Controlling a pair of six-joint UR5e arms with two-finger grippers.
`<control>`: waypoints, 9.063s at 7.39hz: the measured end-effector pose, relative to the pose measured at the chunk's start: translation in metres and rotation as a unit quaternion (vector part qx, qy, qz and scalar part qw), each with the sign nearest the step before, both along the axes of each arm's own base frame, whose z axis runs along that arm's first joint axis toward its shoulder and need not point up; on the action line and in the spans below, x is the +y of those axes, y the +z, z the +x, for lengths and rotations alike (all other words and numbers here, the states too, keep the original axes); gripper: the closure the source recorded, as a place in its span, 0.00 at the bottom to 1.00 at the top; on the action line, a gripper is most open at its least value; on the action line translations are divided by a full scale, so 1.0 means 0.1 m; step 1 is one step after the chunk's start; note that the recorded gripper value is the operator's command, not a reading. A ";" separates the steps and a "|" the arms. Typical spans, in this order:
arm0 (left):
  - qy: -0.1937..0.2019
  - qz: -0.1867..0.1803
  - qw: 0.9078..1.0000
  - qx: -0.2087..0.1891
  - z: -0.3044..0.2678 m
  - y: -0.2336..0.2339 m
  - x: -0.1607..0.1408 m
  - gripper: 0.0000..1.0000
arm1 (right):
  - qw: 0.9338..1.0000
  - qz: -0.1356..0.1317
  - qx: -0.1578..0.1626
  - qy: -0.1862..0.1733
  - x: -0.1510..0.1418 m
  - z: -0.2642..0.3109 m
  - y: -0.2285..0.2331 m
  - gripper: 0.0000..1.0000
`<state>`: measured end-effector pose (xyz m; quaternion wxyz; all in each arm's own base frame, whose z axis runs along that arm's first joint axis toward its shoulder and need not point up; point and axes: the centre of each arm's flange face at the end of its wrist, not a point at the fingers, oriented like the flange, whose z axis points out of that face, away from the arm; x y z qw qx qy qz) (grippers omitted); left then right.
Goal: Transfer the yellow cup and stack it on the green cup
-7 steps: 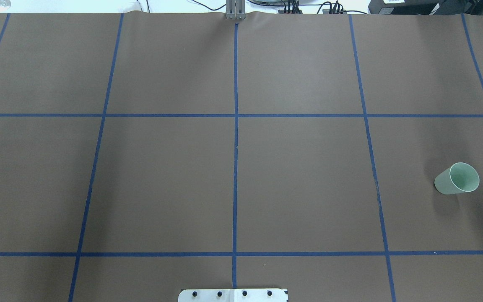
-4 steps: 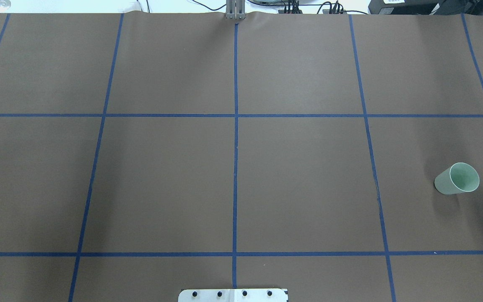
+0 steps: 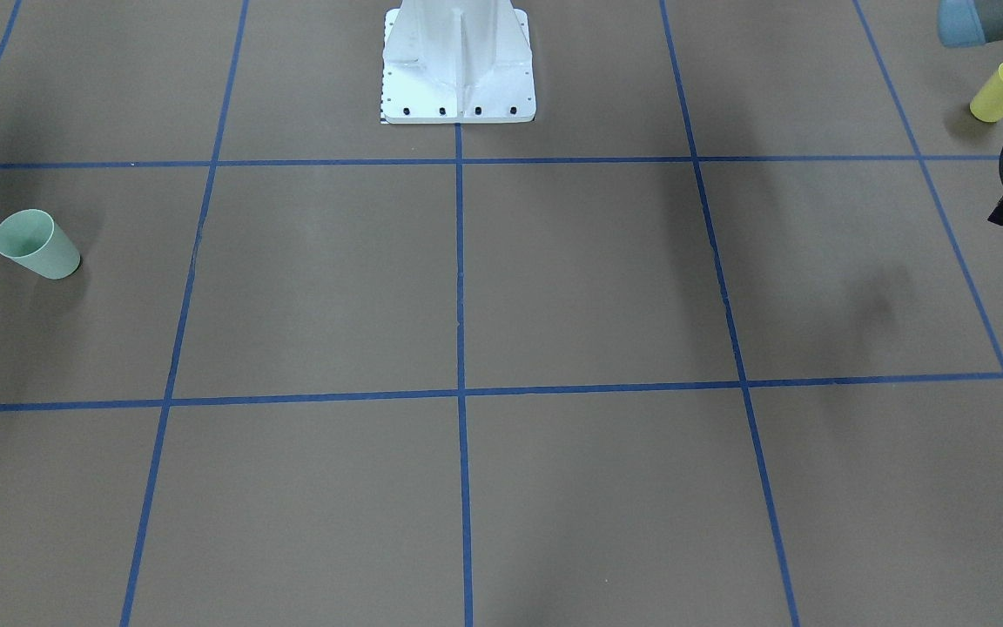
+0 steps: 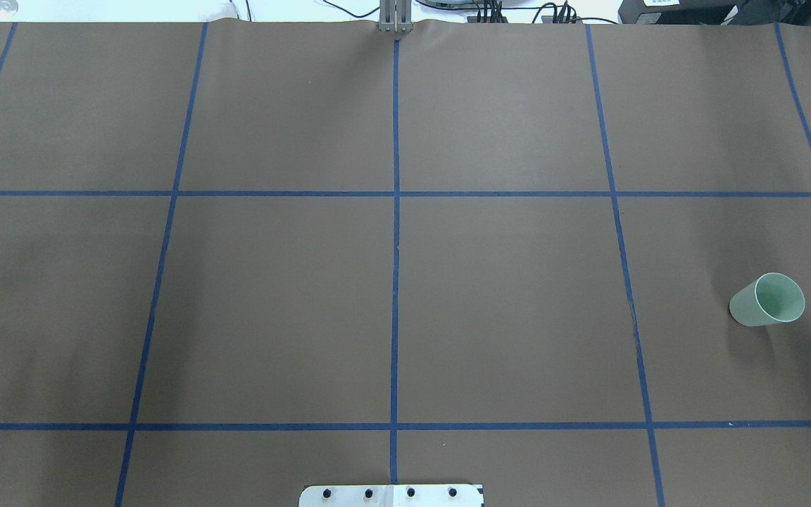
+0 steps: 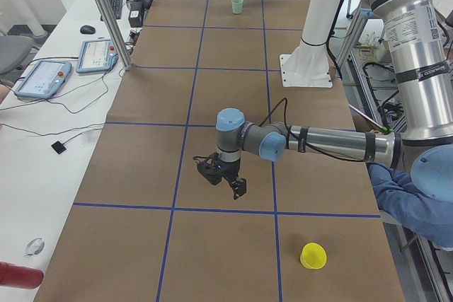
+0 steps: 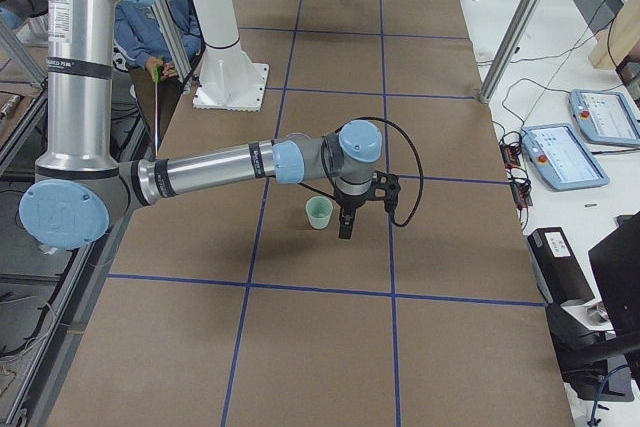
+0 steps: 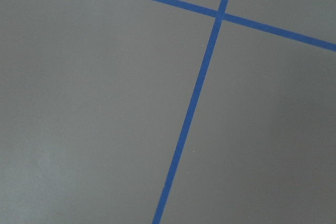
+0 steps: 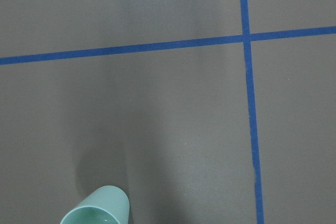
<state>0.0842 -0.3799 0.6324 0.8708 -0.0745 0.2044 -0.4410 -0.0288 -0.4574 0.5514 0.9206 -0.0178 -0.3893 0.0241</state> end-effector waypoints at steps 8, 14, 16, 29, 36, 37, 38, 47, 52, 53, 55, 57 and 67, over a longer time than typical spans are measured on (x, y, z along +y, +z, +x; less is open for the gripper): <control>-0.284 -0.140 0.884 -0.343 0.47 1.00 1.70 0.01 | 0.999 0.021 -0.007 -0.036 0.02 -0.33 -0.04 0.00; -0.314 -0.121 0.856 -0.392 0.91 1.32 2.13 0.01 | 0.999 0.014 0.000 -0.038 0.08 -0.34 0.06 0.00; -0.320 -0.114 0.856 -0.390 1.05 1.36 2.19 0.01 | 0.999 0.015 0.001 -0.039 0.08 -0.34 0.06 0.00; -0.328 -0.099 0.836 -0.430 0.94 2.13 2.44 0.43 | 0.999 0.024 -0.003 -0.040 0.17 -0.33 -0.07 0.00; -0.231 -0.092 0.863 -0.440 -0.20 2.38 2.54 1.00 | 0.999 0.023 -0.007 -0.041 0.18 -0.33 -0.08 0.00; -0.188 -0.074 0.880 -0.429 -0.33 2.39 2.49 1.00 | 0.999 0.025 -0.008 -0.042 0.16 -0.35 -0.10 0.00; -0.143 -0.055 0.896 -0.417 -0.39 2.39 2.43 1.00 | 0.999 0.025 -0.010 -0.044 0.15 -0.38 -0.11 0.00; 0.057 0.346 0.878 -0.325 0.75 0.21 -0.52 1.00 | 0.993 0.068 -0.064 -0.076 -0.07 -0.71 -0.42 0.00; 0.177 0.635 0.743 -0.113 1.99 -2.05 -1.20 1.00 | 0.990 0.094 -0.087 -0.063 -0.48 -1.14 -1.23 0.00; 0.184 0.670 0.716 -0.071 2.37 -2.49 -1.10 1.00 | 0.991 0.081 -0.097 -0.052 -0.54 -1.36 -1.50 0.00; 0.199 0.705 0.681 -0.002 3.04 -3.02 -0.77 1.00 | 0.991 0.058 -0.120 -0.031 -0.61 -1.82 -2.12 0.00; 0.277 0.743 0.605 0.067 3.77 -3.46 -0.35 1.00 | 0.988 0.062 -0.138 -0.036 -0.57 -2.12 -2.55 0.00; 0.340 0.842 0.368 0.199 4.91 -4.32 0.14 1.00 | 0.972 0.067 -0.203 -0.099 0.18 -3.22 -3.31 0.00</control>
